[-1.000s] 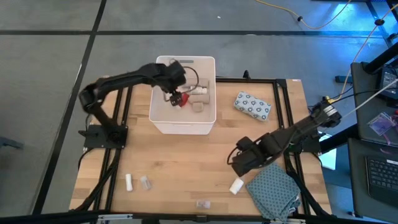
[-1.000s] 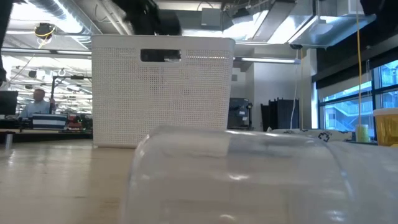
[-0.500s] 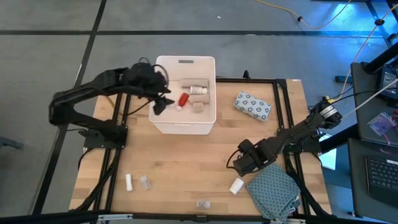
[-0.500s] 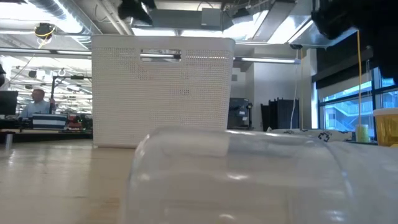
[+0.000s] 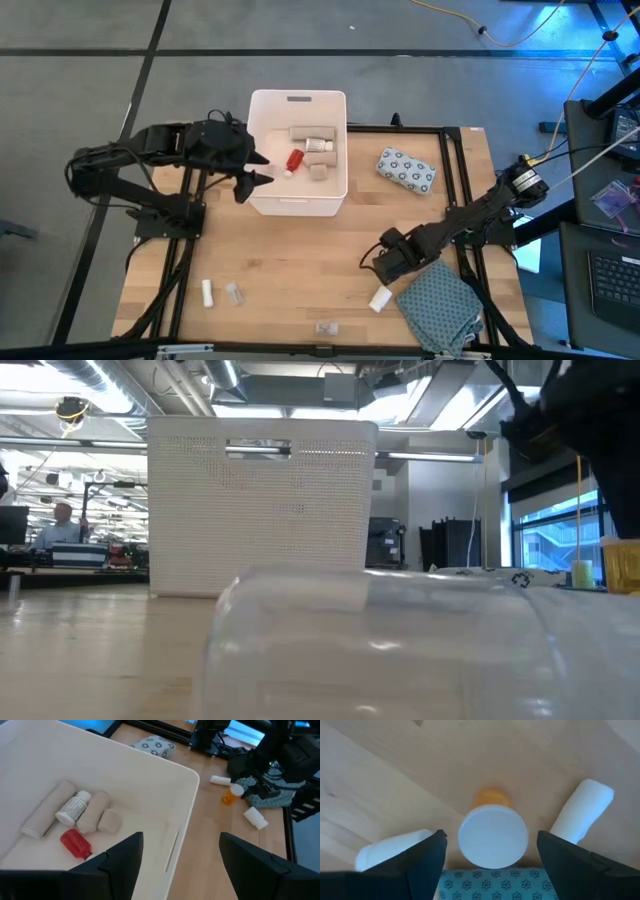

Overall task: Pick & place medical supplies in basket/bin
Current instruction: Put the orange pill bottle into the white bin

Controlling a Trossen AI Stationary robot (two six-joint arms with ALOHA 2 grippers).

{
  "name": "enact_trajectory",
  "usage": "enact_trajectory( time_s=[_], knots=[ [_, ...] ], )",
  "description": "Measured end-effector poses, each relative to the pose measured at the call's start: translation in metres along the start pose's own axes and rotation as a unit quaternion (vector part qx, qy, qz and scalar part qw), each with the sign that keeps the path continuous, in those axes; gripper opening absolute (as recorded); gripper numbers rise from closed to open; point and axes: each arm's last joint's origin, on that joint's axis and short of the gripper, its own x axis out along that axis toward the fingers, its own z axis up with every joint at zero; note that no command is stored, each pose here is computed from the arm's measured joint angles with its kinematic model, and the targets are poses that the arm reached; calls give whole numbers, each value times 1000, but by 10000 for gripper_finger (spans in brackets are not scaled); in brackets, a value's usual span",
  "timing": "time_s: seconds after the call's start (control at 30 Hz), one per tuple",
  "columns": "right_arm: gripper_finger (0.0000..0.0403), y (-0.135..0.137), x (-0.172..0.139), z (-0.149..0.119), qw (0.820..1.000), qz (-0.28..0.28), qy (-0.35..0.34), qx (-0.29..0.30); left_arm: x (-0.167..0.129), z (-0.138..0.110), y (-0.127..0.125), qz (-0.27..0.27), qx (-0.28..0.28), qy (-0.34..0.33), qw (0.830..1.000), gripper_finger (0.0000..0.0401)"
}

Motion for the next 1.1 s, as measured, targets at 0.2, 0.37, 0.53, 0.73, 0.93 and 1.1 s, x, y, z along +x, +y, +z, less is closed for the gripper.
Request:
enact_trajectory(
  time_s=[0.2,0.37,0.53,0.73,0.93,1.1],
  knots=[
    [305,3,11,1,1000,-14,0,0,4,-2,-6,2,11,10,1000,254],
    [259,6,18,1,1000,-22,3,1,7,-3,-9,-2,16,14,1000,255],
    [196,6,18,1,1000,-21,4,0,6,-4,-11,-2,20,14,1000,254],
    [196,13,10,1,1000,-5,15,-3,5,-8,-12,1,22,31,999,255],
    [221,43,-31,9,996,81,-4,-48,-12,-16,-9,1,4,38,999,255],
    [200,67,-85,24,979,163,-78,-93,-42,-19,-6,13,-1,-24,1000,254]
  ],
)
